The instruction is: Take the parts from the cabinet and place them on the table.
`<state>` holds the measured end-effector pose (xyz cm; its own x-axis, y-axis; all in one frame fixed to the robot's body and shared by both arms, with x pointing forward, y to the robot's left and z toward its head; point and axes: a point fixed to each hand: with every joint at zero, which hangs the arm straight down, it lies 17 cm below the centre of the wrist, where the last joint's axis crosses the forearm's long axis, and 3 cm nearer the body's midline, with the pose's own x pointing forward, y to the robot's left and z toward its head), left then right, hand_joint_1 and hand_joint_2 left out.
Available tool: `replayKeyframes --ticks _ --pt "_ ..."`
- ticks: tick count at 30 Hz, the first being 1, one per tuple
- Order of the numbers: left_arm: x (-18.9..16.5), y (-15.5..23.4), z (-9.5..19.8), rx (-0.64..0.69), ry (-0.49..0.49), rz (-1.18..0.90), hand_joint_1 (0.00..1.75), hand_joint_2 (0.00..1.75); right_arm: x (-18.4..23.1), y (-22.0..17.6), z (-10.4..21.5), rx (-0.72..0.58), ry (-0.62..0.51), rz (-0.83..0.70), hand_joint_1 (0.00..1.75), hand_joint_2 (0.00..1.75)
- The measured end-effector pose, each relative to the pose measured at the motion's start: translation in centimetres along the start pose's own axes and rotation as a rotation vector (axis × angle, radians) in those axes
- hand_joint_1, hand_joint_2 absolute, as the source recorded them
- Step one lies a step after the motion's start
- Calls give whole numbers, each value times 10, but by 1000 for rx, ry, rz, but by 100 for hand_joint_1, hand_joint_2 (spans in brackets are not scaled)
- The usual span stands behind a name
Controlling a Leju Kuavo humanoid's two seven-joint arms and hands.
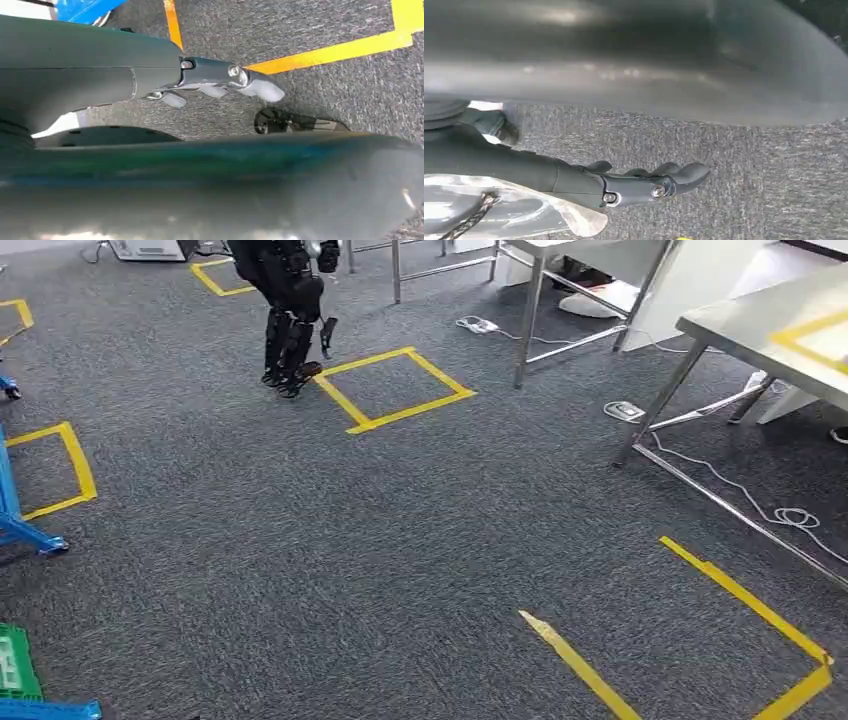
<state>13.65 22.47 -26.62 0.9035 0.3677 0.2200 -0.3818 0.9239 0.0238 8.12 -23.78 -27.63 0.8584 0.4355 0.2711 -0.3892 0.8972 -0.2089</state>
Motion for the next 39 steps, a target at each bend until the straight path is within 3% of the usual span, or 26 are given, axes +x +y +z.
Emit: replayKeyframes --ticks 39 --pt "5 0 0 11 0 23 0 0 15 -6 -1 -61 -95 300 0 0"
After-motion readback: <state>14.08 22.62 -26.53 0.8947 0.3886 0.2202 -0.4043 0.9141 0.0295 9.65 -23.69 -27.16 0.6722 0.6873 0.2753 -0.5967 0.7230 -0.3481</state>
